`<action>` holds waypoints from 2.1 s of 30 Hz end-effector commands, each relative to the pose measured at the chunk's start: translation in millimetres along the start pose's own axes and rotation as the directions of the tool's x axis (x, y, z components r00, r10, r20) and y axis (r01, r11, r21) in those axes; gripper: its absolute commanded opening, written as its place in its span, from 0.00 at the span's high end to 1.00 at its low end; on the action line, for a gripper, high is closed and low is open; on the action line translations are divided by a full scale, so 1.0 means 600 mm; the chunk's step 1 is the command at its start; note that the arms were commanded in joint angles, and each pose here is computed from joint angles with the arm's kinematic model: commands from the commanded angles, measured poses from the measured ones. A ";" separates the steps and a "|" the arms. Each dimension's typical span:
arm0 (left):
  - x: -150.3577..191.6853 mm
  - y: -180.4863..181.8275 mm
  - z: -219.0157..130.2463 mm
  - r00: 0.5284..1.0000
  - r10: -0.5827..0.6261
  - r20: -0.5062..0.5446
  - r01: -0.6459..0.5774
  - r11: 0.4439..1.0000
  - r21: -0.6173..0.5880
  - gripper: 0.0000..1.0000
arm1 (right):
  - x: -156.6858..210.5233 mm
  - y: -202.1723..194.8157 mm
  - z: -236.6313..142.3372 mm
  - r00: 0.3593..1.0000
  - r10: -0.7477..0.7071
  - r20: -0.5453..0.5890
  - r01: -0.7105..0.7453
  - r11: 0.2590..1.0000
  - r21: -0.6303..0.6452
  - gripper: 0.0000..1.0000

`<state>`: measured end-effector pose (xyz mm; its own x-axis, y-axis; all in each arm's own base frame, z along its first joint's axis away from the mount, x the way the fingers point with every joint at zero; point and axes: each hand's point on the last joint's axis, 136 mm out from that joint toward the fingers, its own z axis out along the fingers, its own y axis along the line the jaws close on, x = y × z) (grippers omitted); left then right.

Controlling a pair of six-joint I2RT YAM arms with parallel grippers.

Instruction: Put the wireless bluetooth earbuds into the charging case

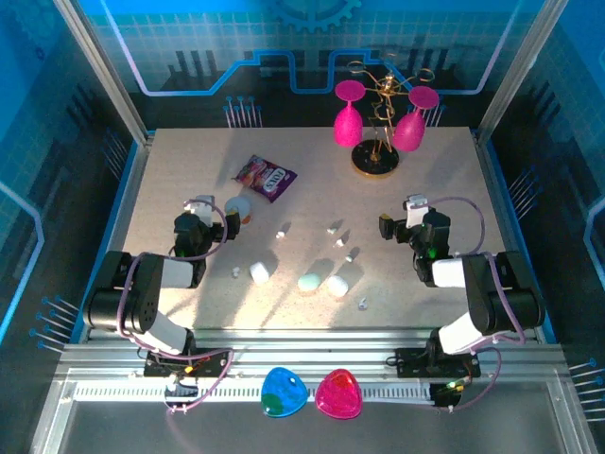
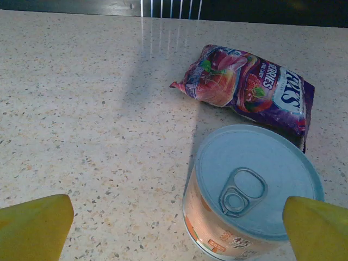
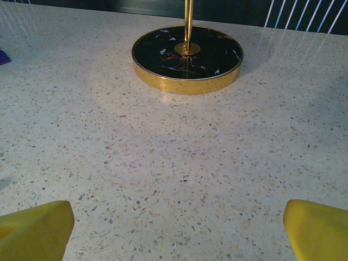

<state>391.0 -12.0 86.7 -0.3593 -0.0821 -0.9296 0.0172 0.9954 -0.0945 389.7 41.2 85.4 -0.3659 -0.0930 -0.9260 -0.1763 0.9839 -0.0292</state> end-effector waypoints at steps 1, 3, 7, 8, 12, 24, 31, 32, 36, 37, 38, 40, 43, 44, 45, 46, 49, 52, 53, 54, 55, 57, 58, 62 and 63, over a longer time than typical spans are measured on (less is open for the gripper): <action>-0.019 0.001 0.006 0.999 0.009 0.035 -0.009 1.000 0.012 0.01 | -0.025 -0.010 0.005 0.999 -0.013 0.049 0.013 1.000 0.007 0.00; -0.019 0.001 0.006 0.999 0.009 0.035 -0.009 1.000 0.011 0.01 | -0.024 -0.010 0.004 0.999 -0.013 0.048 0.012 1.000 0.007 0.00; -0.019 0.001 0.006 0.999 0.009 0.034 -0.009 1.000 0.011 0.01 | -0.025 -0.010 0.005 0.999 -0.015 0.050 0.015 1.000 0.008 0.00; -0.019 0.000 0.006 0.999 0.009 0.035 -0.009 1.000 0.012 0.01 | -0.025 -0.010 0.004 0.999 -0.015 0.051 0.014 1.000 0.009 0.00; -0.018 0.001 0.006 0.999 0.008 0.034 -0.009 1.000 0.011 0.01 | -0.025 -0.009 0.004 0.999 -0.017 0.051 0.016 1.000 0.009 0.00; -0.018 0.005 0.007 0.999 0.004 0.032 -0.004 1.000 -0.003 0.01 | -0.025 -0.010 0.004 0.999 -0.015 0.050 0.015 1.000 0.008 0.00; -0.019 0.005 0.007 0.999 0.004 0.032 -0.004 1.000 -0.004 0.01 | -0.025 -0.010 0.005 0.999 -0.008 0.048 0.008 1.000 0.004 0.00; -0.018 0.005 0.007 1.000 0.004 0.030 -0.004 1.000 -0.004 0.01 | -0.025 -0.012 0.005 0.999 -0.006 0.048 0.005 1.000 0.005 0.00; -0.024 0.008 0.002 0.999 0.006 0.044 -0.005 1.000 -0.021 0.01 | -0.026 -0.008 0.004 0.999 -0.020 0.048 0.019 1.000 0.002 0.00; -0.029 0.008 -0.002 0.999 0.009 0.054 -0.007 1.000 -0.028 0.01 | -0.029 -0.004 0.003 0.998 -0.033 0.048 0.033 0.999 0.001 0.00; -0.034 0.007 -0.008 0.998 0.013 0.064 -0.011 0.999 -0.034 0.01 | -0.032 -0.001 0.002 0.998 -0.042 0.050 0.042 0.999 0.005 0.00; -0.050 0.004 -0.022 0.997 0.030 0.078 -0.026 0.998 -0.052 0.01 | -0.044 0.004 -0.005 0.996 -0.066 0.053 0.065 0.998 0.015 0.00; -0.077 -0.007 -0.047 0.993 0.066 0.102 -0.059 0.996 -0.071 0.01 | -0.063 0.014 -0.019 0.993 -0.103 0.059 0.102 0.994 0.030 0.00; -0.086 -0.011 -0.054 0.990 0.084 0.110 -0.076 0.994 -0.079 0.01 | -0.072 0.016 -0.024 0.991 -0.114 0.065 0.111 0.993 0.036 0.00; -0.098 -0.015 -0.063 0.987 0.103 0.121 -0.093 0.992 -0.091 0.01 | -0.078 0.023 -0.030 0.990 -0.125 0.061 0.123 0.992 0.036 0.00; -0.107 -0.021 -0.071 0.985 0.118 0.124 -0.106 0.989 -0.099 0.01 | -0.085 0.028 -0.036 0.989 -0.135 0.060 0.133 0.990 0.037 0.00; -0.136 -0.051 -0.098 0.976 0.159 0.147 -0.148 0.986 -0.081 0.01 | -0.107 0.051 -0.056 0.989 -0.138 0.054 0.138 0.990 0.011 0.00; -0.159 -0.087 -0.119 0.973 0.154 0.170 -0.152 0.988 -0.026 0.01 | -0.122 0.082 -0.078 0.996 -0.089 0.017 0.090 0.995 -0.044 0.00; -0.163 -0.097 -0.124 0.975 0.145 0.170 -0.147 0.989 -0.005 0.01 | -0.125 0.097 -0.086 0.997 -0.077 0.002 0.077 0.994 -0.079 0.00; -0.167 -0.111 -0.128 0.976 0.140 0.166 -0.146 0.989 0.025 0.01 | -0.120 0.114 -0.094 0.998 -0.064 -0.027 0.060 0.991 -0.119 0.00; -0.166 -0.124 -0.131 0.980 0.132 0.151 -0.142 0.988 0.054 0.01 | -0.121 0.133 -0.102 0.998 -0.059 -0.034 0.053 0.985 -0.163 0.00; -0.166 -0.146 -0.136 0.985 0.114 0.130 -0.128 0.986 0.105 0.01 | -0.116 0.174 -0.116 0.997 -0.072 -0.034 0.061 0.964 -0.257 0.00; -0.164 -0.160 -0.139 0.987 0.106 0.120 -0.122 0.983 0.135 0.01 | -0.112 0.195 -0.124 0.996 -0.081 -0.042 0.065 0.950 -0.304 0.00; -0.153 -0.199 -0.149 0.994 0.085 0.066 -0.098 0.967 0.234 0.01 | -0.083 0.281 -0.156 0.975 -0.212 -0.065 0.154 0.858 -0.490 0.00; -0.150 -0.205 -0.151 0.996 0.078 0.051 -0.088 0.964 0.250 0.01 | -0.074 0.303 -0.167 0.962 -0.267 -0.066 0.191 0.822 -0.537 0.00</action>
<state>344.5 -109.7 215.9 -0.2438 0.0214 -0.9696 0.2349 0.9713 -0.0376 310.2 182.2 168.9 -0.3459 -0.2580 -0.9021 -0.5762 0.8172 -0.0128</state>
